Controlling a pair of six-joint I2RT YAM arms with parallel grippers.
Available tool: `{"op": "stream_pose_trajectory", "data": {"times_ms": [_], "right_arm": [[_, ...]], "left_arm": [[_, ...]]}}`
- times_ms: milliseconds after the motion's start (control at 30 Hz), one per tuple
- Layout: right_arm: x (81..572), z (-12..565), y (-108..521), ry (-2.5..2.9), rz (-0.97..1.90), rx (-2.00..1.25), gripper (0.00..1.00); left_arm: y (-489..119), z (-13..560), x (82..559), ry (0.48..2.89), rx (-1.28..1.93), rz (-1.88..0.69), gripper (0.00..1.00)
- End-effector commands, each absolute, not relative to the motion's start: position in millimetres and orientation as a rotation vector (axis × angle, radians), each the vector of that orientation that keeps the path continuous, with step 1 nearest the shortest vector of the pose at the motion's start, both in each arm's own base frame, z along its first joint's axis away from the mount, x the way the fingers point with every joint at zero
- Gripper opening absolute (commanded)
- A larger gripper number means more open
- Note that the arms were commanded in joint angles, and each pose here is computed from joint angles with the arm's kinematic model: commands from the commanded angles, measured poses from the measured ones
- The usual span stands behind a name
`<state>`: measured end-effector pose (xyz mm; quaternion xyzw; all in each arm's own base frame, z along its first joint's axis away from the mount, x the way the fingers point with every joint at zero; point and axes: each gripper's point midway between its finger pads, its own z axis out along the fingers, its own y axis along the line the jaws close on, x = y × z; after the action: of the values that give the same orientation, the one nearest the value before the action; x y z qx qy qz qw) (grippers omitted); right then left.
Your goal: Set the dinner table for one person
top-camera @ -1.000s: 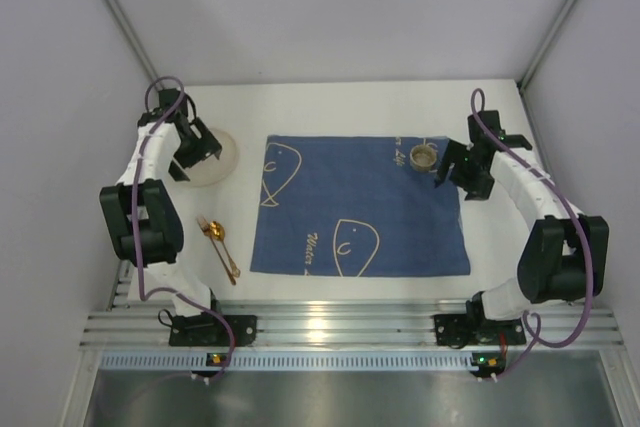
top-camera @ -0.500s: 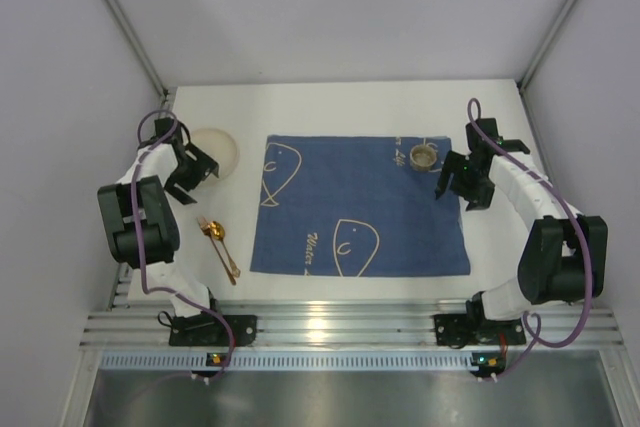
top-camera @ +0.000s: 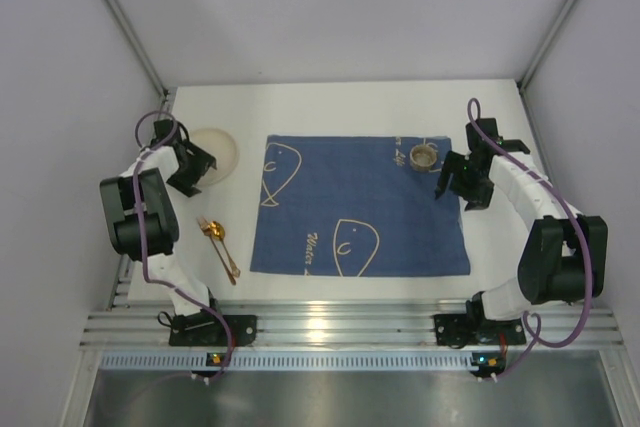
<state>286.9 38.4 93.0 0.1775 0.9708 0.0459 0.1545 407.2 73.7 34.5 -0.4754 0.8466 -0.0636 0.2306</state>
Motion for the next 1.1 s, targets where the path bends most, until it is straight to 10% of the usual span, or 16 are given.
{"op": "stream_pose_trajectory", "data": {"times_ms": [0, 100, 300, 700, 1067], "right_arm": [[292, 101, 43, 2.751, 0.148, 0.489, 0.77], [294, 100, 43, 2.752, 0.148, 0.493, 0.76], [297, 100, 43, 2.752, 0.143, 0.507, 0.76], [304, 112, 43, 2.707, 0.151, 0.529, 0.76], [302, 121, 36, 2.667, 0.111, 0.533, 0.79]], "left_arm": [[73, 30, 422, 2.308, -1.297, -0.243, 0.79], [71, 26, 424, 2.312, -1.298, -0.255, 0.65], [73, 28, 434, 2.319, -1.283, -0.265, 0.00], [51, 112, 477, 2.238, -0.979, -0.439, 0.00], [-108, 171, 481, 2.349, -0.388, -0.526, 0.00]]}}
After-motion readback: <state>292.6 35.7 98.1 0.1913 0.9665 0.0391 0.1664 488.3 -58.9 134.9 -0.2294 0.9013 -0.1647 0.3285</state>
